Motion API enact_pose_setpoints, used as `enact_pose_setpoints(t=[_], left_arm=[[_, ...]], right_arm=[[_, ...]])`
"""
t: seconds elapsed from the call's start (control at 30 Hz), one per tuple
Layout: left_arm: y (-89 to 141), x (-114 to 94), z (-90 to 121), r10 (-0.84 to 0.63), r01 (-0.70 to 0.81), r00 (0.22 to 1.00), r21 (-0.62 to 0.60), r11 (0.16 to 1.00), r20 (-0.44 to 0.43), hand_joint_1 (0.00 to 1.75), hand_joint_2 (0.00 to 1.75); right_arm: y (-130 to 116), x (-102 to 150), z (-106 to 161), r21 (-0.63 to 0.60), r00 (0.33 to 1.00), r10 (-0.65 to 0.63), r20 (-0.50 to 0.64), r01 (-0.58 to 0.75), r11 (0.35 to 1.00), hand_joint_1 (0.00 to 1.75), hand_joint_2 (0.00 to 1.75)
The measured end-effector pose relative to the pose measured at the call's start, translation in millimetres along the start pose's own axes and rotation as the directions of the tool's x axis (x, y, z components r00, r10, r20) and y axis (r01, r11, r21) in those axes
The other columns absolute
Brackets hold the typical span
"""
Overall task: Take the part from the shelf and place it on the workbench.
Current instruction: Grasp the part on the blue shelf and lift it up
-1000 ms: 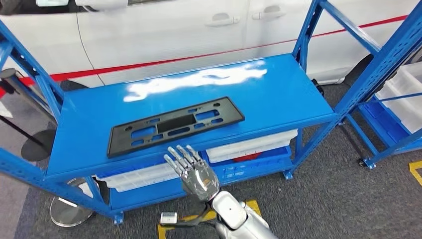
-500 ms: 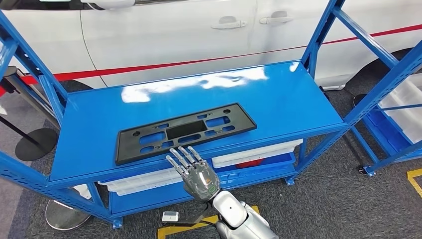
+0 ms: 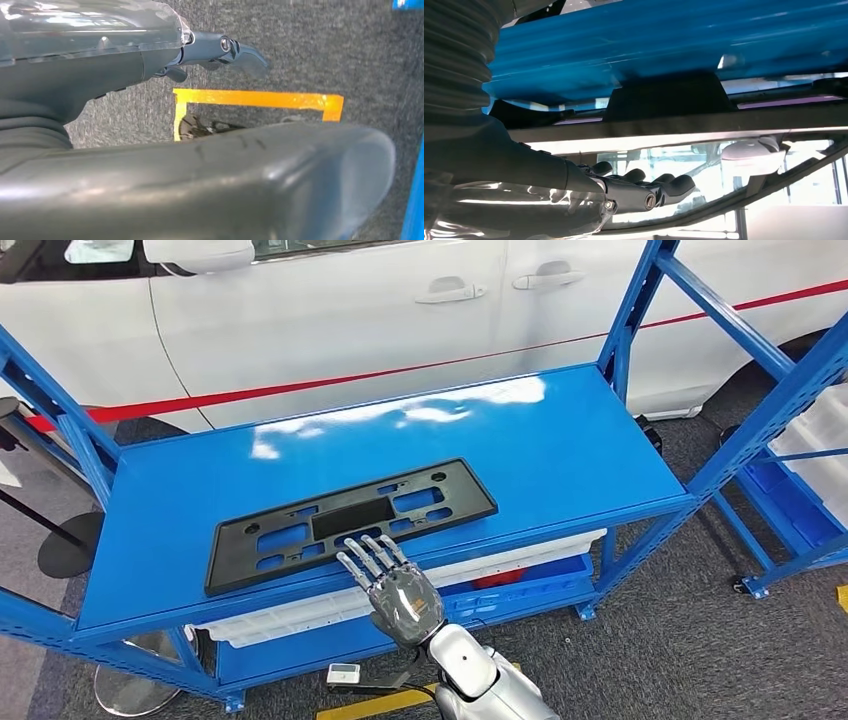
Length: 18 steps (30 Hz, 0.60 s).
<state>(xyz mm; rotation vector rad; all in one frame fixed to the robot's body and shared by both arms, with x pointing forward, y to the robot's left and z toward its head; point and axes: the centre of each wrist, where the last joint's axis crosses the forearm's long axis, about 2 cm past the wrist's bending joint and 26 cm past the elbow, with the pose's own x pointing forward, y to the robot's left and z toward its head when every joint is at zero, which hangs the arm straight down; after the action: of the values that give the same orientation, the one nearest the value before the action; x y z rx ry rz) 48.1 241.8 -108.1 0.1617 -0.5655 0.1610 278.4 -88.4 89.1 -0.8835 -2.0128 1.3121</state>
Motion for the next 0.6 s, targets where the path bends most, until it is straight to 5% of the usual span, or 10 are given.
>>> enact_pose_setpoints(t=[0.6], left_arm=[[-7.9, -0.4, 2.4, 0.004, -0.004, 1.000, -0.001, 1.000, -0.006, 0.00, 0.00]], right_arm=[[-2.0, -2.1, -3.2, 0.002, 1.000, -0.009, 0.003, 0.009, 1.000, 0.00, 1.75]])
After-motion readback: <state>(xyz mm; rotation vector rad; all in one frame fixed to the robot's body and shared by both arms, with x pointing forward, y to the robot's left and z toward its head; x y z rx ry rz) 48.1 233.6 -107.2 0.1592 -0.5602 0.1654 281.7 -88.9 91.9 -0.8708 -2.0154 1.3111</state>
